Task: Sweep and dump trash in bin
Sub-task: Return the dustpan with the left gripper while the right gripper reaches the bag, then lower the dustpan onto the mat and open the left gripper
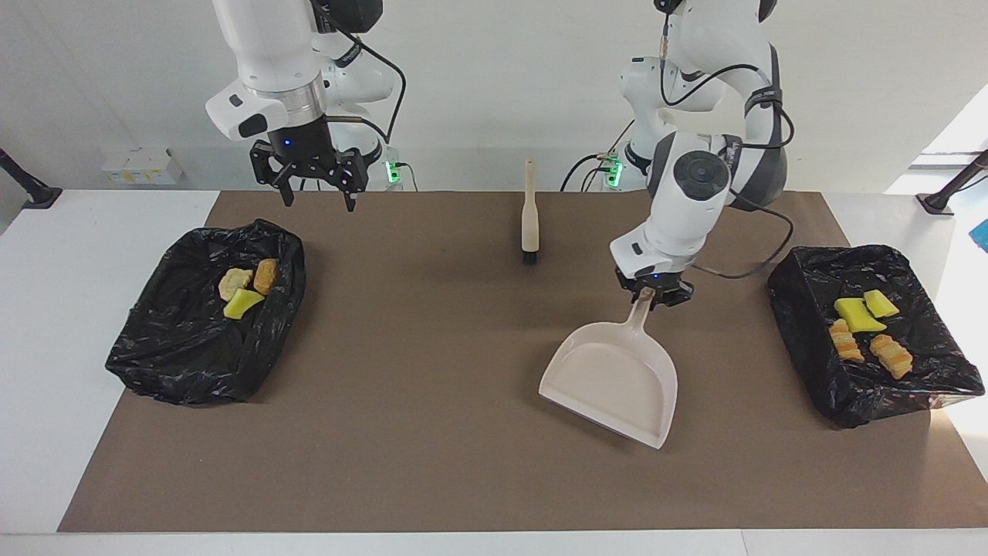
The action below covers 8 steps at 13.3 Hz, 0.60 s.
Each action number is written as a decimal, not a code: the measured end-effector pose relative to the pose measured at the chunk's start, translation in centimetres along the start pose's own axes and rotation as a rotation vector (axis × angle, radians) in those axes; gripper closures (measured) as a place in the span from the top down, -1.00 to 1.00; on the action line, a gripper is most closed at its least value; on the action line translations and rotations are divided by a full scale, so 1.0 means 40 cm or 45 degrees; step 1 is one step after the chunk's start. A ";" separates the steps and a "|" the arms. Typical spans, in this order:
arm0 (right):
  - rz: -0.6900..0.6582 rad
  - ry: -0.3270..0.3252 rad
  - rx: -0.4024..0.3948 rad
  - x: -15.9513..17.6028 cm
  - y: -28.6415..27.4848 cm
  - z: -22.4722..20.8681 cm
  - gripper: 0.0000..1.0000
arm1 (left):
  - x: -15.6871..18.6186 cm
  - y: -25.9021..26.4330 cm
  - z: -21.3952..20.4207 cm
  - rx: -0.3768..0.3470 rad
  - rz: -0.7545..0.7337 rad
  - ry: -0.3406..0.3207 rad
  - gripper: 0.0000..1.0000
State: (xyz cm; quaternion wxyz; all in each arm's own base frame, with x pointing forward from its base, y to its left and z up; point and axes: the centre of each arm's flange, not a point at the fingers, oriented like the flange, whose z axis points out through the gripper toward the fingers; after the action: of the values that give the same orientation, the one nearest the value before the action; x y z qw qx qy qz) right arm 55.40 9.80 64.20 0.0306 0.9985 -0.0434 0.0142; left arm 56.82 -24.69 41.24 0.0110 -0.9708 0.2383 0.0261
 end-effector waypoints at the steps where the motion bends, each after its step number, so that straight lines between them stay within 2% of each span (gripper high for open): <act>1: 0.005 -0.004 -0.001 0.002 0.012 0.000 1.00 | 0.015 0.066 0.019 -0.014 -0.048 0.011 -0.36; 3: 0.011 -0.026 -0.003 0.003 0.034 0.009 1.00 | 0.041 0.197 0.059 -0.038 -0.158 0.038 -0.36; 5: -0.025 -0.053 0.037 0.011 0.081 0.022 1.00 | 0.058 0.315 0.122 -0.063 -0.317 0.035 -0.36; 7: -0.058 -0.062 0.074 0.019 0.127 0.027 1.00 | 0.085 0.384 0.165 -0.082 -0.561 0.068 -0.36; 8: -0.078 -0.062 0.078 0.021 0.137 0.028 1.00 | 0.100 0.383 0.167 -0.096 -0.651 0.094 -0.24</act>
State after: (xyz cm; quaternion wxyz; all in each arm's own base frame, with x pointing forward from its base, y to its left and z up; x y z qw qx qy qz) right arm 55.78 4.21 63.44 -0.0006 0.9999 -0.0131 -0.0098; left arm 52.96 -39.87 34.20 -0.0277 -0.9995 -0.0158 -0.0042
